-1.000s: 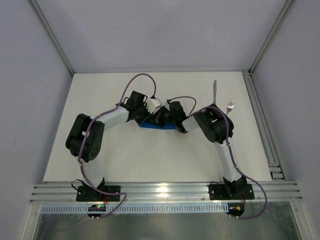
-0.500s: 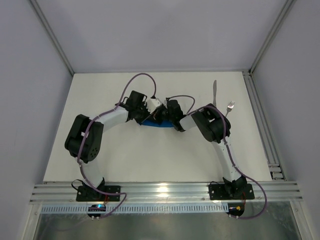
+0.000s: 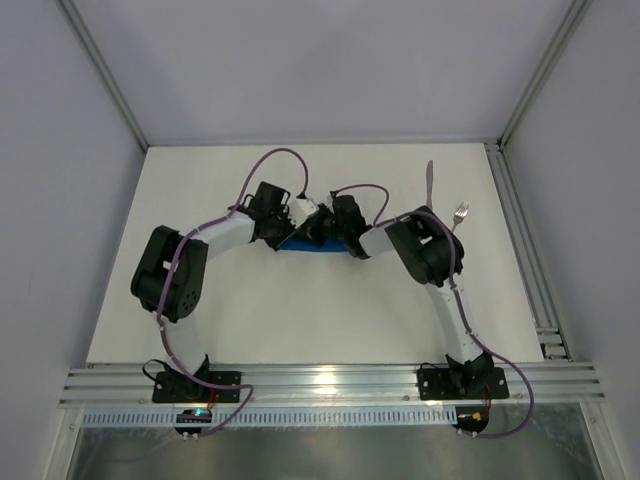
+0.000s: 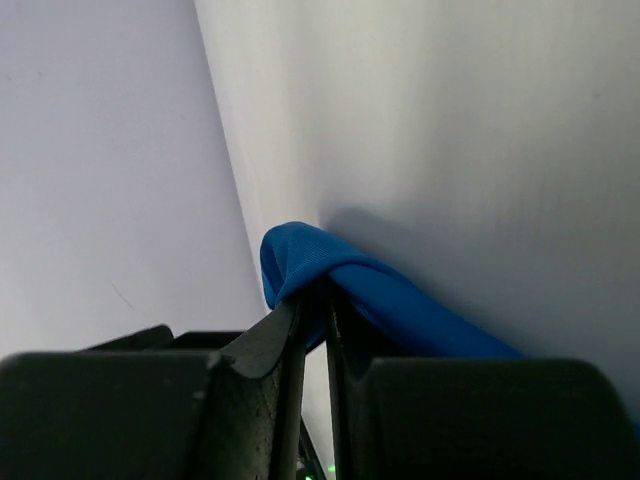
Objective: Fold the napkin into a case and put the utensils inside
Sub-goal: Grasp the top corner of the smaller rectangle folded napkin from the folded napkin.
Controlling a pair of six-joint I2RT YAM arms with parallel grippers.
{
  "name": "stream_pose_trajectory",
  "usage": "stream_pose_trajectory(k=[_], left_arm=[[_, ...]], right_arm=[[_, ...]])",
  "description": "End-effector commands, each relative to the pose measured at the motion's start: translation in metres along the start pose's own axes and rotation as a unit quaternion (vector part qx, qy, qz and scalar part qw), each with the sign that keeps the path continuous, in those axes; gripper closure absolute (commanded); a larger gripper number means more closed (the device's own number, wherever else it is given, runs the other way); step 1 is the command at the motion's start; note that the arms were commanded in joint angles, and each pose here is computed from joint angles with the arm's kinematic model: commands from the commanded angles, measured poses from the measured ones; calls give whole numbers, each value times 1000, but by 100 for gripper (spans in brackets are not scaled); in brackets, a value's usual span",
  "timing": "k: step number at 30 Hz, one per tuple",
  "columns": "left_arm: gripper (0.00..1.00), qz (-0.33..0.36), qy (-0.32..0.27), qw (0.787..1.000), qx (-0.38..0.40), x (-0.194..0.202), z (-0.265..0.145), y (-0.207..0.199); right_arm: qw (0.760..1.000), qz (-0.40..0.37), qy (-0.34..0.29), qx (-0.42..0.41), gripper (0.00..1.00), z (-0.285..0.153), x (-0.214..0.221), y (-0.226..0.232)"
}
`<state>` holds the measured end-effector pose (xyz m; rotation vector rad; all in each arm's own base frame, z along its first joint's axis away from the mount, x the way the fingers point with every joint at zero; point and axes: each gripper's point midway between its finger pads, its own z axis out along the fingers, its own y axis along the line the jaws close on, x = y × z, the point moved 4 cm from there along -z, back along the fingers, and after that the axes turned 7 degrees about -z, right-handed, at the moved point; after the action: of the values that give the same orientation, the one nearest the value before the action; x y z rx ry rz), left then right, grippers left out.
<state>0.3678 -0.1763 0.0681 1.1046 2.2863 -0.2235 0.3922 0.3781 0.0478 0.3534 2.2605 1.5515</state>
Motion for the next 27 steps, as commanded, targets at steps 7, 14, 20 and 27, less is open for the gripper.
stream_pose_trajectory(k=[7, 14, 20, 27], left_arm=[[100, -12, 40, 999, 24, 18, 5, -3], [100, -21, 21, 999, 26, 9, 0, -4], [100, 1, 73, 997, 19, 30, 7, -1], [100, 9, 62, 998, 30, 27, 3, -4]], right_arm=[[996, -83, 4, -17, 84, -45, -10, 27], [998, -56, 15, -14, 88, -46, -1, 14], [997, -81, 4, 9, 88, -64, -2, 5], [997, -74, -10, 27, 88, -84, -8, -8]])
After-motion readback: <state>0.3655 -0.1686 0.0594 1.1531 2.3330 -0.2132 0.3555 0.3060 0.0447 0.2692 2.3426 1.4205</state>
